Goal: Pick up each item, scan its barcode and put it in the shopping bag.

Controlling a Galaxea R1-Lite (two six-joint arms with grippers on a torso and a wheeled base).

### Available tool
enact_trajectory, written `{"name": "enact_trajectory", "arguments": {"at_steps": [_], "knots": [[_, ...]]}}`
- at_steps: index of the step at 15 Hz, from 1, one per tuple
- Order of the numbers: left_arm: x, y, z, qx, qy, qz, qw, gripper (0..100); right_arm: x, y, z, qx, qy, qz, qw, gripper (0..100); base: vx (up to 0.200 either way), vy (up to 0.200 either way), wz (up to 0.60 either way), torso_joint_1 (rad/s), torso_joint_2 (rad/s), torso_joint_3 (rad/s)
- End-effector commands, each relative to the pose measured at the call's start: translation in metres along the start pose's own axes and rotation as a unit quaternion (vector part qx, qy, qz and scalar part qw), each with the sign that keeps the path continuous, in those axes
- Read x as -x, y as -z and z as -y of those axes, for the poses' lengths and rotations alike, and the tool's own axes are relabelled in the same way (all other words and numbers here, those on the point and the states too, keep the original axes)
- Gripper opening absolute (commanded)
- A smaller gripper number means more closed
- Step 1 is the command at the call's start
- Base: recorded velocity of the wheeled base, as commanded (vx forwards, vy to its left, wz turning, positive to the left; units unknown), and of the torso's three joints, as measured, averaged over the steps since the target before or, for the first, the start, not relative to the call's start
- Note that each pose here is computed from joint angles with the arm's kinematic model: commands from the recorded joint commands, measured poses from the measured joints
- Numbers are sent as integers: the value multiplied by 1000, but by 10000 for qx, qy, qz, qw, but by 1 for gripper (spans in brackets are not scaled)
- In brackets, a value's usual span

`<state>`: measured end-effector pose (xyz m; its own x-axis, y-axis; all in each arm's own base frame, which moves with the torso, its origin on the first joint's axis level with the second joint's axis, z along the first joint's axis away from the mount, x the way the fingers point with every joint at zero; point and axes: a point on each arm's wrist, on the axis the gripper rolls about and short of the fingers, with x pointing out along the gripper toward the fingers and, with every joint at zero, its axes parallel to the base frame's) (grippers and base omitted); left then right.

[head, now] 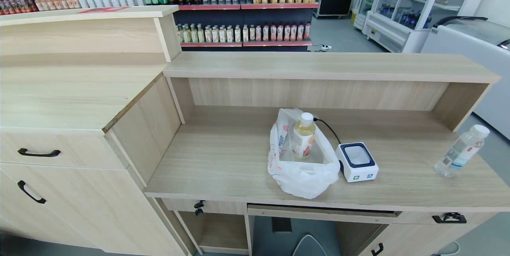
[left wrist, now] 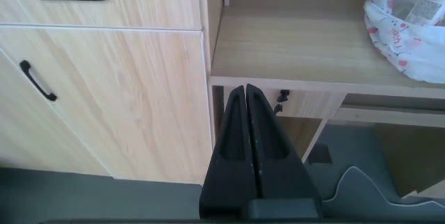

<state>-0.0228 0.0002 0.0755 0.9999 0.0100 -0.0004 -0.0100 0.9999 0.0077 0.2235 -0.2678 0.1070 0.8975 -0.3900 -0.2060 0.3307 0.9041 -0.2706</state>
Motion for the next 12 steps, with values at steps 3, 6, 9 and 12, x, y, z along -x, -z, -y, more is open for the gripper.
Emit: {"name": "enact_trajectory", "arguments": {"at_steps": [3,6,9,12], "knots": [[0,0,0,0,-4,2,10000,0,-37,27,-14,306,-374,-197,9986,100,0,0,0,0,0,0],[0,0,0,0,-4,2,10000,0,-62,27,-23,494,-533,-22,9974,100,0,0,0,0,0,0],[0,0,0,0,-4,2,10000,0,-75,31,-30,472,-737,54,9961,100,0,0,0,0,0,0],[0,0,0,0,-4,2,10000,0,-83,37,-40,460,-961,67,9943,100,0,0,0,0,0,0]]}}
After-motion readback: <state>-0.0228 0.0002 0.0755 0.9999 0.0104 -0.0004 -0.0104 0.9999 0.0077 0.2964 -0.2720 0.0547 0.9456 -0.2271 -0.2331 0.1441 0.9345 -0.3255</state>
